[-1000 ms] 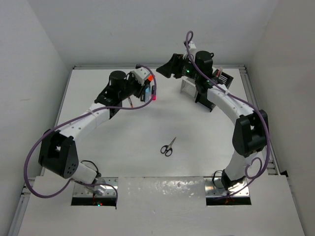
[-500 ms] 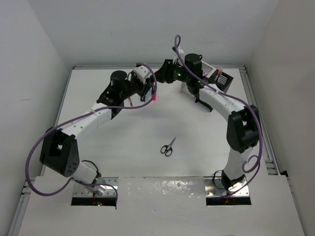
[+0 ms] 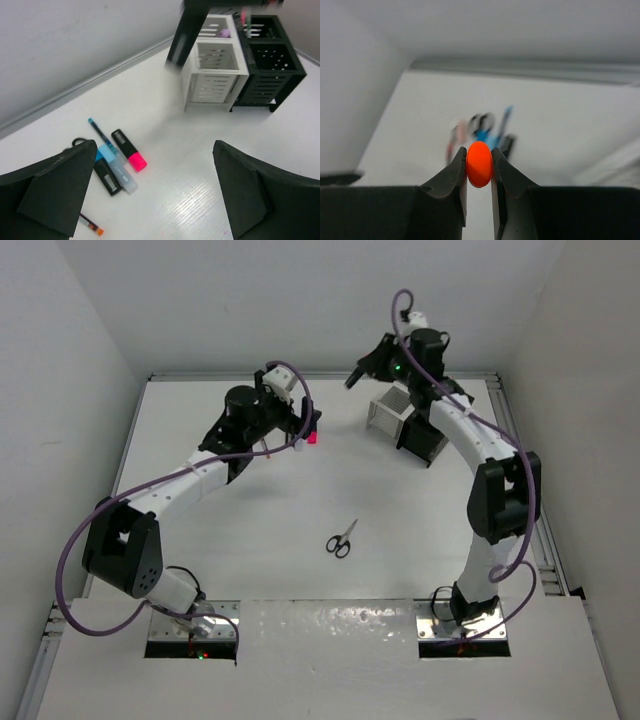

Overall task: Sort the stationery into containers
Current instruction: Place the pen in the storage box.

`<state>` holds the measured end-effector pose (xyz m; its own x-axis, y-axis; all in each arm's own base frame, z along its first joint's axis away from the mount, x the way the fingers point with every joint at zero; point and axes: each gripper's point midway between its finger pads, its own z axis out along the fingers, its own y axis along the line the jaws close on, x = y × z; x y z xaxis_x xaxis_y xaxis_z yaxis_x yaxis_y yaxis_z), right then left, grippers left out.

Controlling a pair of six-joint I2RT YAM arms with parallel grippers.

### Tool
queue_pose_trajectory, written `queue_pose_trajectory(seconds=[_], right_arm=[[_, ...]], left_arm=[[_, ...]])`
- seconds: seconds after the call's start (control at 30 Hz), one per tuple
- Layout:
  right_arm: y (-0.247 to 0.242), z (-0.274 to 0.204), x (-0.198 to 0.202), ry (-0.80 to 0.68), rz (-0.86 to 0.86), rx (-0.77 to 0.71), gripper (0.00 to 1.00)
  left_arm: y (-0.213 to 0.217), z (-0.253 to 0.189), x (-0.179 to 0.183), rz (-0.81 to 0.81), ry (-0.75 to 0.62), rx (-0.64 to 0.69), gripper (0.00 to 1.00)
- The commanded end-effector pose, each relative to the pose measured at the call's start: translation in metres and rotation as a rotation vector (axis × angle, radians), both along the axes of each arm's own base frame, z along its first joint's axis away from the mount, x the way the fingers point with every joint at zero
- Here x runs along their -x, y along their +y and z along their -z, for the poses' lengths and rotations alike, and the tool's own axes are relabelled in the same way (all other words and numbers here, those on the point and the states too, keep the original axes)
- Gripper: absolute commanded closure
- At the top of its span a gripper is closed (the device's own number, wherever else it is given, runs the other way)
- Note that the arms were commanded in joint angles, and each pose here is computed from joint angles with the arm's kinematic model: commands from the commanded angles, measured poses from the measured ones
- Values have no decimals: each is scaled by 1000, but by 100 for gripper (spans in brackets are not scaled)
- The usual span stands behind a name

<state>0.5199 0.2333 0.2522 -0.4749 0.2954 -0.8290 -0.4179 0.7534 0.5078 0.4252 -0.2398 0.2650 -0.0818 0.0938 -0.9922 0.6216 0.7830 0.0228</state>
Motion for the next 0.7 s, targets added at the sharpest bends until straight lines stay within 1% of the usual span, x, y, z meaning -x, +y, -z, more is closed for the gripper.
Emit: queue_pose_trajectory(seconds=[0.0, 0.07, 0.13, 0.17, 0.2, 0.3, 0.37, 0.43, 0.47, 0.67], right_arm=[[-111, -46, -61, -145, 432, 176, 100], [-156, -47, -83, -164, 609, 273, 100], [-179, -42, -95, -176, 672, 355, 100], [-184, -25, -105, -155, 690, 394, 100], [-194, -34, -111, -176, 740, 415, 100], [-209, -18, -125, -168, 785, 491, 100], [-211, -3, -129, -148, 785, 509, 100], [-210, 9, -128, -128, 779, 520, 100], [-211, 15, -127, -119, 780, 524, 100], [-212, 50, -118, -54, 785, 514, 100]], left_arm=[[26, -3, -12, -141, 32, 57, 0], [35, 9, -14, -175, 69, 39, 0], [44, 21, -14, -217, 109, 6, 0], [47, 25, -14, -227, 120, -5, 0], [51, 28, -14, -243, 129, -18, 0], [61, 36, -15, -275, 141, -43, 0], [68, 43, -16, -302, 160, -48, 0], [72, 51, -17, -317, 186, -43, 0], [80, 53, -19, -354, 193, -49, 0], [86, 70, -25, -373, 240, -57, 0]])
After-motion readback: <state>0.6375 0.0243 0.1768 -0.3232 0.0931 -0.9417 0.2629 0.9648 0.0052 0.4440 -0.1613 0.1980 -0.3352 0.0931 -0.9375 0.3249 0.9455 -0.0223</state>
